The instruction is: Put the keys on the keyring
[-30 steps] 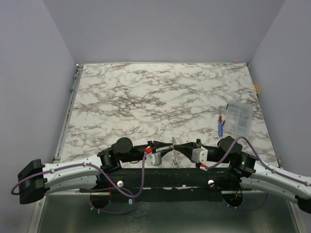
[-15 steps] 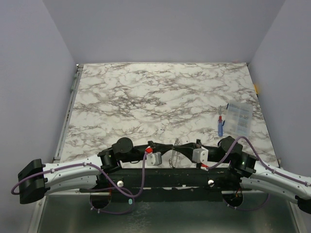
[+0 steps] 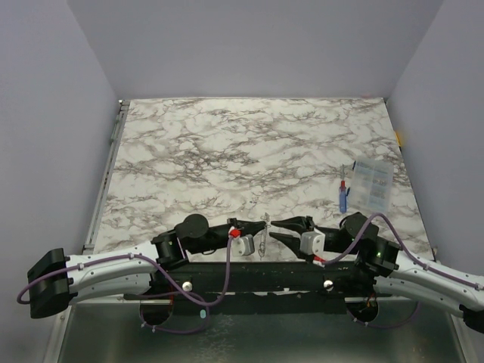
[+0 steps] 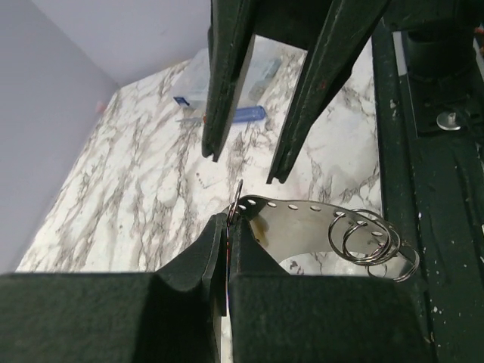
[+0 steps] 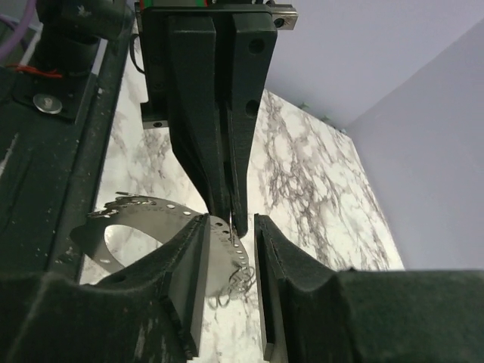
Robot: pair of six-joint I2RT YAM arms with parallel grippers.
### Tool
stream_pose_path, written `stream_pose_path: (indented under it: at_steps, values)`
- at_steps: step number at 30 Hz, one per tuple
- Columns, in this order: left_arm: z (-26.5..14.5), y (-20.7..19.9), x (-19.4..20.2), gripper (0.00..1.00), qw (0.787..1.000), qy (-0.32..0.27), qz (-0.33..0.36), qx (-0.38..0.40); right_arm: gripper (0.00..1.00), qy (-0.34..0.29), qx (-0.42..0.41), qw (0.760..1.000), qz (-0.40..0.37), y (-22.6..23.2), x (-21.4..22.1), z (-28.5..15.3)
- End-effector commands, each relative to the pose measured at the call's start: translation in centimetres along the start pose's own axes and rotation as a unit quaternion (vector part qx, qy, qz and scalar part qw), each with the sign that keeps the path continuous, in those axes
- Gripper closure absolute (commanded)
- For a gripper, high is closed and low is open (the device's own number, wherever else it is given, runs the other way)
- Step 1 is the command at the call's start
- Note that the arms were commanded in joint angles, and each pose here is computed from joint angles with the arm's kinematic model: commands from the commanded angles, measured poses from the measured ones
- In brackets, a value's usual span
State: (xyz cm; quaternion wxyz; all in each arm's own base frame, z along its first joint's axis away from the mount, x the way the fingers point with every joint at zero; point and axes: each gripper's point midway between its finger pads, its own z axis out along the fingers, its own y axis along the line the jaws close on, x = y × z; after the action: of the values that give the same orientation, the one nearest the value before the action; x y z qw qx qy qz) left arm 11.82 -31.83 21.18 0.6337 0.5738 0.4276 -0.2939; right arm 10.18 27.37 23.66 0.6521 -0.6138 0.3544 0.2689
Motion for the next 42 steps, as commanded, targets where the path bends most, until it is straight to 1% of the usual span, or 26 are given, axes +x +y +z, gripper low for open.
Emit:
stream_pose_path:
  at_steps: [1,4,8,11,15,20,23,28,33,42]
  values:
    - [0.0,1.3,1.1,1.0,0.999,0.039,0.012,-0.025,0.61,0.037,0.006,0.999,-0.008,-0.5,1.1,0.1]
    - [0.2,1.4,1.8,1.0,0.998,0.061,0.011,-0.025,0.57,0.069,-0.007,0.998,-0.004,0.0,2.6,0.3]
    - [0.3,1.4,2.3,1.0,0.997,0.074,0.014,-0.023,0.56,0.093,-0.013,0.996,-0.007,0.1,3.7,0.5]
    - [0.4,1.3,2.9,1.0,0.995,0.094,0.017,-0.015,0.56,0.109,-0.007,0.994,-0.012,-0.3,4.2,0.6]
    - [0.5,1.0,3.8,1.0,0.993,0.117,0.01,-0.007,0.57,0.128,-0.009,0.992,-0.018,-0.5,4.8,0.8]
    - [0.5,0.9,4.4,1.0,0.991,0.133,0.001,-0.007,0.61,0.138,-0.02,0.99,-0.018,-0.6,5.2,1.7]
    - [0.5,0.9,4.5,1.0,0.991,0.137,-0.001,-0.009,0.64,0.145,-0.026,0.989,-0.02,-0.5,5.6,2.1]
    - [0.3,0.9,4.4,1.0,0.991,0.137,-0.002,-0.01,0.73,0.157,-0.03,0.987,-0.021,-0.4,6.3,2.3]
    - [0.3,1.0,4.4,1.0,0.99,0.138,-0.002,-0.011,0.73,0.172,-0.033,0.984,-0.025,-0.2,7.0,2.2]
    - [0.6,0.6,3.7,1.0,0.992,0.124,-0.019,0.0,0.75,0.174,-0.032,0.984,-0.025,0.0,7.6,2.5]
